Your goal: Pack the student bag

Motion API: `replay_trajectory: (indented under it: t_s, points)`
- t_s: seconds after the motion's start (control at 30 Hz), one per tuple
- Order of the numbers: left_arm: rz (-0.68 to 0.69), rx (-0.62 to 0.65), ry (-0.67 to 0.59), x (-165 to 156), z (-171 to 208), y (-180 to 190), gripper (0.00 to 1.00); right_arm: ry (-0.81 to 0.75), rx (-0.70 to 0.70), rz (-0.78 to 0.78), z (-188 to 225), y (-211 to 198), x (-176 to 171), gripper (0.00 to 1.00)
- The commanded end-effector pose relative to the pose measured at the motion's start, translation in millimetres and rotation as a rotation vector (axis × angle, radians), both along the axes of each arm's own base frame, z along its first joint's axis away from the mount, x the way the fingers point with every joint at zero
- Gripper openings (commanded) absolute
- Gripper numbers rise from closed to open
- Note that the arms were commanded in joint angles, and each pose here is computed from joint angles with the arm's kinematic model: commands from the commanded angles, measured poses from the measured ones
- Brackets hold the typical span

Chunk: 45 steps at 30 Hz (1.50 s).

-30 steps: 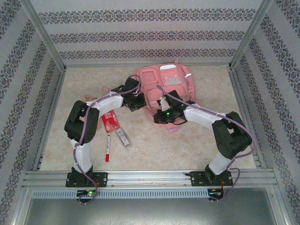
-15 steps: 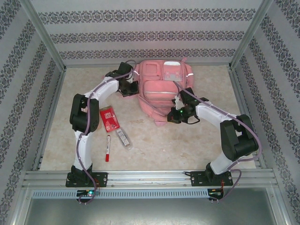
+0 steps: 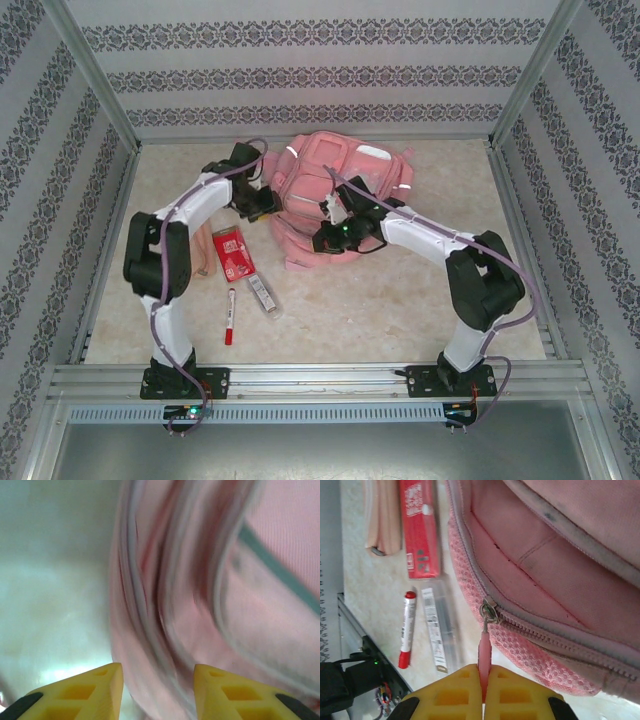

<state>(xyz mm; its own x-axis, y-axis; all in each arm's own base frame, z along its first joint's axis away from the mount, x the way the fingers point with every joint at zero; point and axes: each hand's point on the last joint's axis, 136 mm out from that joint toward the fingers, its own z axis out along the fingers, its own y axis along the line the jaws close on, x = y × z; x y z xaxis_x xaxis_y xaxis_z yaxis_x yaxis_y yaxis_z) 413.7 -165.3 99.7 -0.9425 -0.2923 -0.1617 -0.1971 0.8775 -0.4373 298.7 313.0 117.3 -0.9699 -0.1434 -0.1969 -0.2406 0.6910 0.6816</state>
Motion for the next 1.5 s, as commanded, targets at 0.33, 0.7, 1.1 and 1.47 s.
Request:
replay_trajectory:
  t_s: [0.33,0.7,1.1,1.47]
  points:
    - [0.172,-0.06,-0.001,-18,-24,-44,0.39,-0.018,0.092,0.118,5,34,-18,0.0]
    - [0.037,0.05,-0.044,-6,-14,-33,0.0,-0.04,-0.196,0.048,-27,-45,-26,0.0]
    - [-0.236,0.023,-0.104,47,-9,-32,0.0,0.002,-0.433,-0.17,-53,-150,-25,0.0]
    - [-0.288,-0.013,-0.232,130,1,-43,0.22,0.021,-0.142,-0.014,-22,-50,-46,0.0]
